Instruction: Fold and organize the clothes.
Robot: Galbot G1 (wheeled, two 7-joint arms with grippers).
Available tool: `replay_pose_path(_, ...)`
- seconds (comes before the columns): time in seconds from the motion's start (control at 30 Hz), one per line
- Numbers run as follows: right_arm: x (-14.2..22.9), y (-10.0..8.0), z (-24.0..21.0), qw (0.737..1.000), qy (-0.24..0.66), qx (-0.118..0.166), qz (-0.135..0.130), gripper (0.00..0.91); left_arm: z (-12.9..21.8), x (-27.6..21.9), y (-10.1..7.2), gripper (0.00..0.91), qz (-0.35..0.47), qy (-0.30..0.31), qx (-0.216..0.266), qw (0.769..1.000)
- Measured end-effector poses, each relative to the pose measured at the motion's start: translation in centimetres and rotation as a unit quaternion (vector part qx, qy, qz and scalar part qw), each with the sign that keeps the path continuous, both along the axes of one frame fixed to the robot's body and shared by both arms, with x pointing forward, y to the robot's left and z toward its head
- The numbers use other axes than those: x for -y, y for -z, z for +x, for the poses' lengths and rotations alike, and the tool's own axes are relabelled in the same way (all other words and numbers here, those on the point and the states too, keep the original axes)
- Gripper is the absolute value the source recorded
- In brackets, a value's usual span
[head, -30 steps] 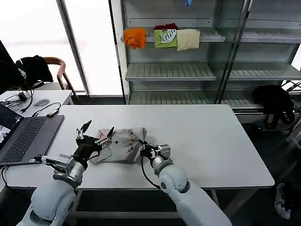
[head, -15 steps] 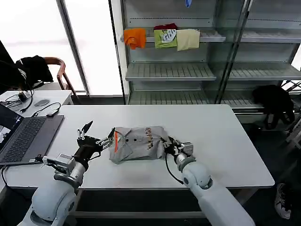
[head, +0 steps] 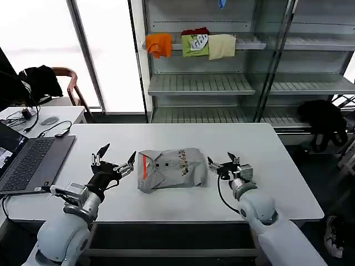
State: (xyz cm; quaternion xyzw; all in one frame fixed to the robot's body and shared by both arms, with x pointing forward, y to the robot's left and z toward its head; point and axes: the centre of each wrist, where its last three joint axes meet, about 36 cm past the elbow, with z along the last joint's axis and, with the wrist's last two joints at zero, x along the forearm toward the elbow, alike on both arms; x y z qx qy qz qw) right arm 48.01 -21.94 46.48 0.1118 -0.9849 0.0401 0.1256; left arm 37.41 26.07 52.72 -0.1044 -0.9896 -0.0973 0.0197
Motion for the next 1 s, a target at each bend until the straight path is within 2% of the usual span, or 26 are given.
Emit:
replay_pose_path(0.23, 3.0, -1.7, -3.4, 0.998, 0.011, 0.063, 0.005, 0.907, -0.5, 0.3, 0.2, 0.907, -0.01, 0.008, -0.003, 1.0)
replay_pose_path(0.37, 4.6, -1.8, -5.7, 0.995, 0.03, 0.096, 0.008, 0.907, -0.7, 0.2, 1.0, 0.907, -0.021, 0.005, -0.007, 1.0)
replay_pose_path(0.73, 8.8, 1.2, -13.0, 0.981, 0.108, 0.162, 0.003, 0.907, -1.5, -2.4, 4.9, 0.907, -0.043, -0.023, -0.022, 0.999)
replay_pose_path(1.0, 9.6, 2.9, -16.8, 0.975, 0.119, 0.189, -0.002, 0.907, -3.0, -4.3, 7.5, 0.907, -0.059, -0.04, -0.019, 0.997)
